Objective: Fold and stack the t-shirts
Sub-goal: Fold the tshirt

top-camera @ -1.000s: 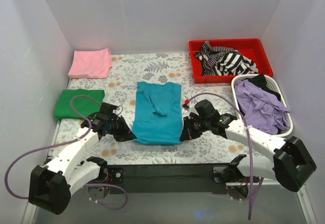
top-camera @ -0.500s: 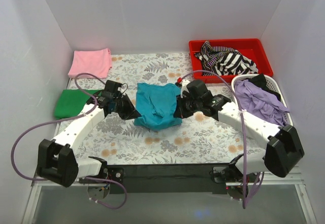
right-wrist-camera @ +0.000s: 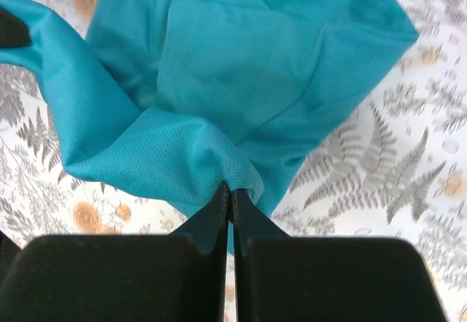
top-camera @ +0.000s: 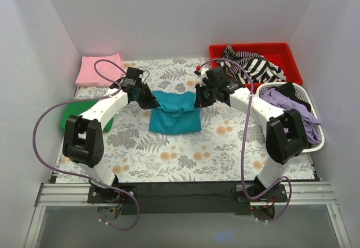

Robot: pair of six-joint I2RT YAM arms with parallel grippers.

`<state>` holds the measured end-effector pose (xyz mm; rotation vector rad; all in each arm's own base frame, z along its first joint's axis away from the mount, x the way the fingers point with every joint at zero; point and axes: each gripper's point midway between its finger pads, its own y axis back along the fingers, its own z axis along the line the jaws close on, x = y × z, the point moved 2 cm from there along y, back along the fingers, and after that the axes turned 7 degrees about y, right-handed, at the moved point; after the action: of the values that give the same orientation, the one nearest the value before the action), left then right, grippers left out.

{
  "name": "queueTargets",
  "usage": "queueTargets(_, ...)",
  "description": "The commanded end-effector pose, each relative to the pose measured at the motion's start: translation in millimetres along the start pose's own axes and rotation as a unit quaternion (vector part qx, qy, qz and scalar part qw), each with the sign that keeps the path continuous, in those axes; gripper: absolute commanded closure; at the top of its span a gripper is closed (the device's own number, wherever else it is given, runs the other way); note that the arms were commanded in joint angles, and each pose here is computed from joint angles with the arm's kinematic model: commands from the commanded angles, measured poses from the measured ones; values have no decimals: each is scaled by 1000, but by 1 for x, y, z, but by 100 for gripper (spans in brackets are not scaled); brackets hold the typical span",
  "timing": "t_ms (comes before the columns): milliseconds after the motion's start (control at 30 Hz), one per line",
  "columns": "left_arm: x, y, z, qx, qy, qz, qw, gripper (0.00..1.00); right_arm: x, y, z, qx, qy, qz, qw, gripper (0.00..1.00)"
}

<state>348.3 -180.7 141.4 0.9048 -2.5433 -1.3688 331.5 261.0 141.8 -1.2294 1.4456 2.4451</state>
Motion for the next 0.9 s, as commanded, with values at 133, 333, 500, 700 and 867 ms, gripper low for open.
queueTargets(133, -56, -14, -14, 16, -7, -47, 999, 100, -51, -12, -22, -19, 15, -41, 999, 99)
queueTargets(333, -83, -28, -6, 19, 6, -59, 998, 100, -52, -35, -46, -24, 0, -30, 999, 99)
queueTargets(500, -100, -29, -9, 32, 4, -76, 997, 100, -64, -40, -54, -25, 5, -43, 999, 99)
queueTargets(700, -123, -27, -16, 61, 4, -96, 993, 100, -81, -51, -67, -27, 5, -56, 998, 99)
queueTargets(867, -137, -42, -20, 81, 0, -86, 993, 100, -95, -63, -87, -8, -1, -68, 998, 99)
